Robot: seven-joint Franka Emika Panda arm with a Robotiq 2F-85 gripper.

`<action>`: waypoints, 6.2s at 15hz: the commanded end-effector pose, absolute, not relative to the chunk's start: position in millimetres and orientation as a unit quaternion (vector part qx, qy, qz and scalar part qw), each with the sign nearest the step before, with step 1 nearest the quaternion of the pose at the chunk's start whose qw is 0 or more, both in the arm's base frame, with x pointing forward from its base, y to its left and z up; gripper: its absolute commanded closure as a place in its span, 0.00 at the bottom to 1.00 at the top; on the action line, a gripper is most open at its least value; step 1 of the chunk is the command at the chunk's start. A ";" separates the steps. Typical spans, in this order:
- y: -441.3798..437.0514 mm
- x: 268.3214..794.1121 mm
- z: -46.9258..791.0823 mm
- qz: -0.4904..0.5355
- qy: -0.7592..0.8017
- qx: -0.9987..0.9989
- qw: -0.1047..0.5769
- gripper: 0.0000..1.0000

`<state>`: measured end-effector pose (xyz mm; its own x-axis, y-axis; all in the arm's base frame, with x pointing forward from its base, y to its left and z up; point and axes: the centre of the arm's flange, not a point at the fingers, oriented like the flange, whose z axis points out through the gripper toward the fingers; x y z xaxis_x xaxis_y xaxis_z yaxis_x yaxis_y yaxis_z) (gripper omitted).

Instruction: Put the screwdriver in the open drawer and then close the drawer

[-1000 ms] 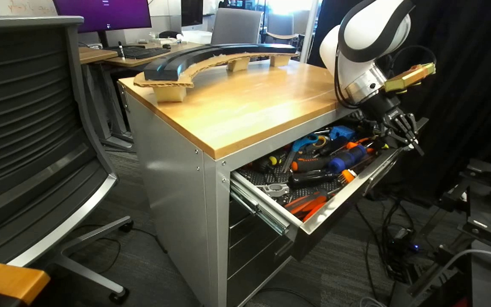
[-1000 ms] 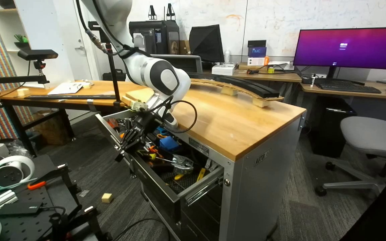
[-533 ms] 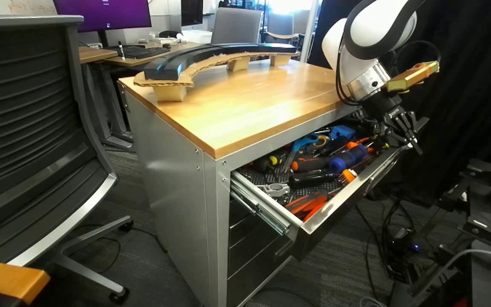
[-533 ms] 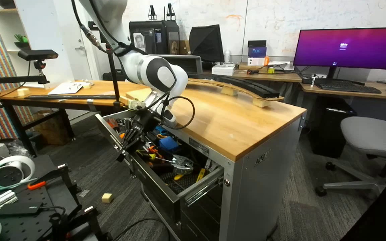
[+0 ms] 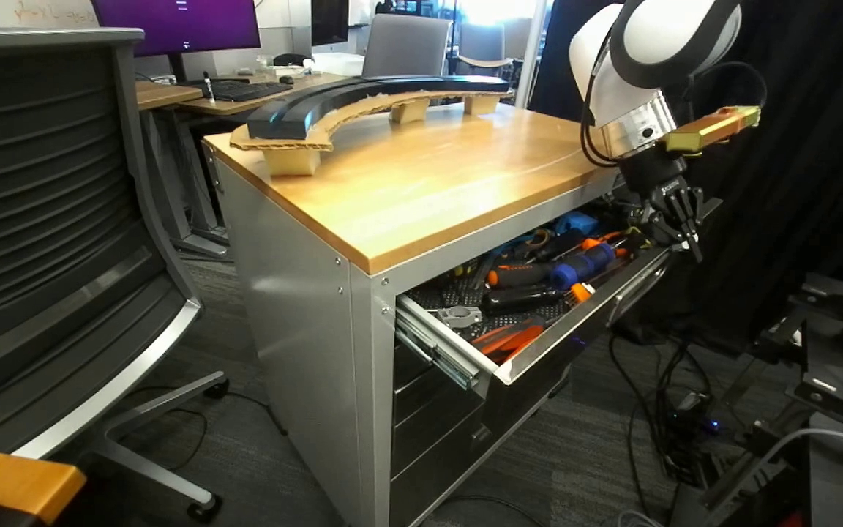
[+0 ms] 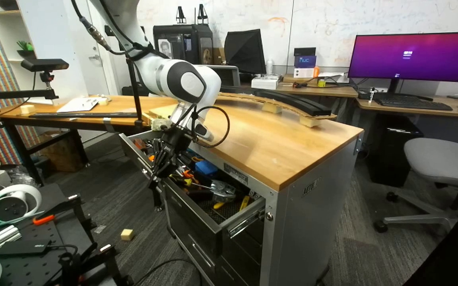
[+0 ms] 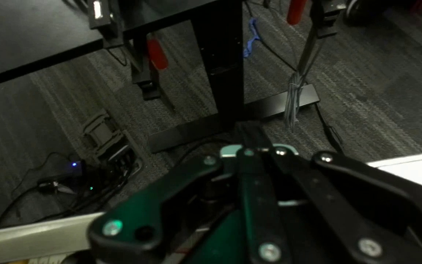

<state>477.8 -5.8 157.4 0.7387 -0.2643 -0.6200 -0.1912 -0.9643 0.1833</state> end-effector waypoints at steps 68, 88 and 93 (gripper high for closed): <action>-9.2 492.3 169.3 0.115 -0.157 0.976 0.100 1.00; 17.9 457.9 365.4 0.089 -0.147 0.980 0.098 0.00; 51.5 460.7 411.5 -0.013 -0.138 0.986 0.089 0.00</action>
